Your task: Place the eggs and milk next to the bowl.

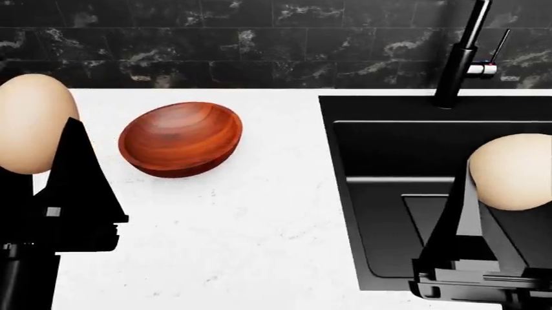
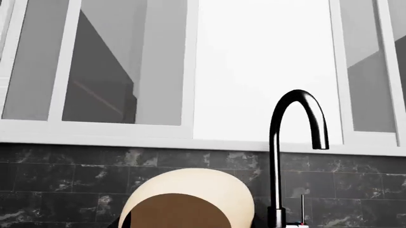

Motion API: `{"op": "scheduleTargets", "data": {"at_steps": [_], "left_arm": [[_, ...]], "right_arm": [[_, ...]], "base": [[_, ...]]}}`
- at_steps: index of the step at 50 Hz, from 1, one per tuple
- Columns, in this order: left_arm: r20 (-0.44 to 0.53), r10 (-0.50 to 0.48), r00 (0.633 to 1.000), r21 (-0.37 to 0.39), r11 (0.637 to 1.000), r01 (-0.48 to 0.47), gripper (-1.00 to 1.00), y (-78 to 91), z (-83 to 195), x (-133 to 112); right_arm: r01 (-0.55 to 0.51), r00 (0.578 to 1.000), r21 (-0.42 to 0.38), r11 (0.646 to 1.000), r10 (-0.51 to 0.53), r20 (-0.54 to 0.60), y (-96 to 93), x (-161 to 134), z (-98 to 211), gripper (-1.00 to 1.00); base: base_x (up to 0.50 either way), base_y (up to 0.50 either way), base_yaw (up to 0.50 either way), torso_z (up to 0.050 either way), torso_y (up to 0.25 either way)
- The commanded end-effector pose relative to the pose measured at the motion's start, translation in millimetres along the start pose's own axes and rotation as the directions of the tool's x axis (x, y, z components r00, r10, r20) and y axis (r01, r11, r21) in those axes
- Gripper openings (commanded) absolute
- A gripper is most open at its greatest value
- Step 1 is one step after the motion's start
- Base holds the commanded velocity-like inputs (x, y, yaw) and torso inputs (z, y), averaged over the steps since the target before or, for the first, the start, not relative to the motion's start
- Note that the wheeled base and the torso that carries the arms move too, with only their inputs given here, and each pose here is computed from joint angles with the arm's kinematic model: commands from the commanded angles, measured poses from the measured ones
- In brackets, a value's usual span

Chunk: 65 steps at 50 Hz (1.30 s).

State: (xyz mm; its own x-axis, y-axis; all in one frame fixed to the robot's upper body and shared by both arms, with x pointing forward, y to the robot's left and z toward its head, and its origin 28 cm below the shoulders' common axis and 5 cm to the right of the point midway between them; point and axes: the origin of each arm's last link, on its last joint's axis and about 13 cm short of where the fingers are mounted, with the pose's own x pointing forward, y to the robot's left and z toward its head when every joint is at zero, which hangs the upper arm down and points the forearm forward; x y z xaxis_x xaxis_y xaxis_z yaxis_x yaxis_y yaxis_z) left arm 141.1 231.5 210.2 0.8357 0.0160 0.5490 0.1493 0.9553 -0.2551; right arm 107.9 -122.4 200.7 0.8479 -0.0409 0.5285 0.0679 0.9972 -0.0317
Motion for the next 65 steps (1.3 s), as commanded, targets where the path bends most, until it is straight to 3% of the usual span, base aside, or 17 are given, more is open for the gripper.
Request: {"op": "scheduleTargets", "data": {"at_steps": [1,18,30,39,42,53,65], "left_arm": [[0.001,-0.001,1.0,-0.012,1.0,0.001,-1.0,-0.3,1.1,-0.2],[0.003,0.0,1.0,-0.013,1.0,0.0,-1.0,0.0,2.0,-0.1],[0.002,0.002,1.0,-0.012,1.0,-0.002,-1.0,0.4,1.2,0.0],[-0.001,0.004,1.0,-0.011,1.0,-0.004,-1.0,0.5,0.8,0.6],[-0.005,0.005,1.0,-0.009,1.0,-0.005,-1.0,0.8,-0.7,1.0],[-0.015,0.005,1.0,-0.009,1.0,-0.005,-1.0,1.1,-3.7,2.0],[-0.015,0.005,1.0,-0.012,1.0,-0.005,-1.0,1.1,-3.8,2.5]], "right_arm": [[-0.001,1.0,-0.012,1.0,0.001,0.008,-0.1,0.2,-0.3,-1.0],[0.001,1.0,-0.002,1.0,-0.001,0.007,0.4,0.2,0.0,-1.0],[-0.001,1.0,0.029,1.0,0.001,0.005,2.5,0.5,1.0,-1.0],[-0.078,0.997,0.052,0.996,0.079,-0.013,4.8,11.0,6.7,-1.0],[-0.13,0.989,0.05,0.99,0.132,-0.06,1.4,23.9,15.0,-1.0],[-0.175,0.954,0.033,0.984,0.178,-0.241,-21.1,53.9,43.9,-1.0],[-0.281,0.867,0.016,0.96,0.261,-0.425,-24.2,76.5,42.9,-1.0]], "base": [[0.0,0.34,0.0,0.0,0.0],[0.0,0.34,0.0,0.0,0.0],[0.0,0.06,0.0,0.0,0.0],[0.0,0.0,0.0,0.0,0.0],[0.0,0.0,0.0,0.0,0.0],[0.0,0.0,0.0,0.001,0.0],[0.0,0.0,0.0,0.0,0.0]]}}
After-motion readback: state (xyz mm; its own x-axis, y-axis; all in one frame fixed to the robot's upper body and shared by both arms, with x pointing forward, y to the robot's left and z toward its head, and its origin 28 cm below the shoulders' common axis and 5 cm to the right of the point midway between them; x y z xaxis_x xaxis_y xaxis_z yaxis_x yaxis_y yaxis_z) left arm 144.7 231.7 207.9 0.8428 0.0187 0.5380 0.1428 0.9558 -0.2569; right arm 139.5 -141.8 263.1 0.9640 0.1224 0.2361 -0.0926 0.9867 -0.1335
